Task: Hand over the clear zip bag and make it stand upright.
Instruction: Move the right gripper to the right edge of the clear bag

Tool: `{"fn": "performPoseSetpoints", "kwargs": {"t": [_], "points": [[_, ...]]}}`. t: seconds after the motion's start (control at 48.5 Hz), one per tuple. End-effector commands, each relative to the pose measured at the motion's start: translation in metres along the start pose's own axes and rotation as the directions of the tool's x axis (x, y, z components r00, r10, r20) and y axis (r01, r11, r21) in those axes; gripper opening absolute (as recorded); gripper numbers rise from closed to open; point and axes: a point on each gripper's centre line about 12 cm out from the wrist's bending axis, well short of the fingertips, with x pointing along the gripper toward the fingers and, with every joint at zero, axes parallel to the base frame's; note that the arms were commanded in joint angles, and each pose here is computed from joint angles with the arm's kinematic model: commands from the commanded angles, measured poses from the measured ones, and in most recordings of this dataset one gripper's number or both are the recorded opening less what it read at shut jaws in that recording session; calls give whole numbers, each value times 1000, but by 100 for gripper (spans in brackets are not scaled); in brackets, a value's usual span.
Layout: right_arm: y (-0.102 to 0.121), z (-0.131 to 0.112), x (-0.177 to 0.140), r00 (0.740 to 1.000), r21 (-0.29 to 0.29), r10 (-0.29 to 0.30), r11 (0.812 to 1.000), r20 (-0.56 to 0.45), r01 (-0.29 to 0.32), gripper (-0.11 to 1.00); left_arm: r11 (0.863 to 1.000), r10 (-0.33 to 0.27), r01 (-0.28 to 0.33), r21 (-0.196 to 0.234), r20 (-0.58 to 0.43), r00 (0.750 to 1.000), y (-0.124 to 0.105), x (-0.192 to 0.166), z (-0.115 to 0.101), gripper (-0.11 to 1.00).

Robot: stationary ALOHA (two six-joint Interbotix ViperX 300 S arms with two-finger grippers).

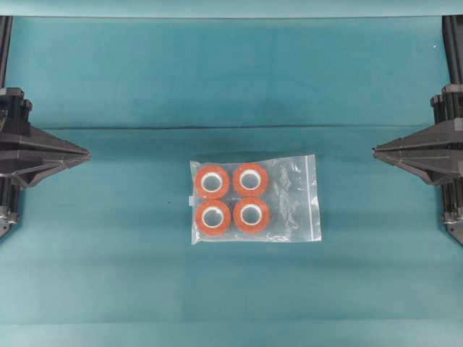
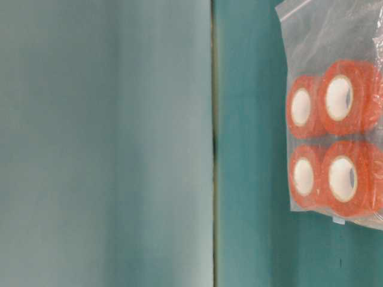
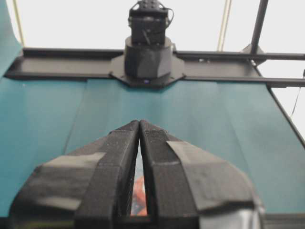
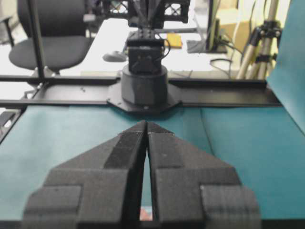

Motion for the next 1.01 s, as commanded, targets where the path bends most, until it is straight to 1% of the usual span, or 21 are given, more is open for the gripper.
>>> {"fn": "performPoseSetpoints", "kwargs": {"t": [0.0, 0.041, 0.103, 0.144, 0.247, 0.309, 0.33, 0.35, 0.392, 0.453, 0.515, 0.577, 0.66, 0.763, 0.783, 0.804, 0.824, 0.886, 0.927, 0.969, 0.989], "points": [[0, -1, 5, 1000, 61, -1, 998, -14, 2, 9, 999, 36, -36, 12, 11, 999, 8, 10, 9, 14], [-2, -2, 8, 999, 138, -19, 990, -38, 24, 9, 999, 42, -42, 16, 15, 999, 9, 13, 13, 12], [-4, -7, 14, 994, 276, -36, 959, -102, 63, 3, 999, 45, -45, 18, 17, 999, 10, 19, 17, 3], [-4, -13, 19, 987, 346, -36, 934, -158, 90, 1, 999, 44, -45, 21, 15, 999, 10, 22, 20, -1], [-1, -29, 28, 959, 443, -18, 884, -284, 148, 0, 999, 40, -40, 20, 2, 999, 9, 29, 20, -1], [-2, -39, 33, 940, 504, -18, 840, -341, 200, 0, 999, 40, -40, 22, -11, 999, 10, 33, 20, -1], [-4, -42, 35, 934, 527, -23, 820, -356, 221, 0, 999, 42, -41, 22, -14, 999, 10, 34, 20, -1], [-6, -46, 36, 925, 555, -32, 792, -378, 254, 0, 999, 42, -41, 23, -15, 999, 10, 36, 20, -1], [-9, -53, 39, 912, 591, -41, 749, -408, 298, 0, 999, 41, -40, 26, -21, 999, 10, 39, 20, -1], [-14, -60, 41, 896, 639, -56, 682, -440, 356, 0, 998, 41, -39, 40, -35, 999, 10, 43, 18, -1], [-18, -68, 41, 879, 678, -69, 609, -471, 411, 0, 998, 37, -34, 55, -60, 998, 9, 47, 14, -1], [-21, -76, 39, 860, 707, -77, 536, -504, 462, 0, 998, 31, -26, 65, -83, 996, 8, 50, 11, -1], [-24, -86, 34, 839, 731, -86, 450, -537, 513, 1, 997, 25, -17, 80, -107, 994, 7, 55, 11, -1], [-28, -99, 26, 817, 748, -98, 350, -569, 563, 0, 996, 17, -4, 88, -139, 990, 5, 59, 10, -1], [-28, -101, 24, 812, 752, -101, 327, -575, 573, 0, 996, 15, -3, 87, -142, 990, 4, 59, 10, -1], [-28, -105, 21, 805, 756, -101, 293, -585, 586, 0, 996, 14, -1, 86, -150, 989, 4, 60, 9, -1], [-28, -108, 20, 800, 759, -100, 268, -591, 594, 0, 996, 12, 1, 87, -151, 988, 3, 60, 10, -1], [-28, -116, 16, 783, 757, -98, 208, -614, 620, 0, 996, 8, 7, 87, -165, 986, 2, 60, 10, -1], [-27, -123, 13, 767, 748, -95, 175, -635, 640, 0, 996, 4, 11, 85, -171, 985, 1, 60, 9, -1], [-27, -130, 11, 752, 737, -94, 153, -652, 658, 0, 996, 0, 15, 86, -172, 985, 0, 60, 9, -1], [-27, -133, 11, 744, 730, -92, 147, -661, 667, 0, 996, -1, 16, 83, -172, 985, 0, 60, 9, -1]]}}
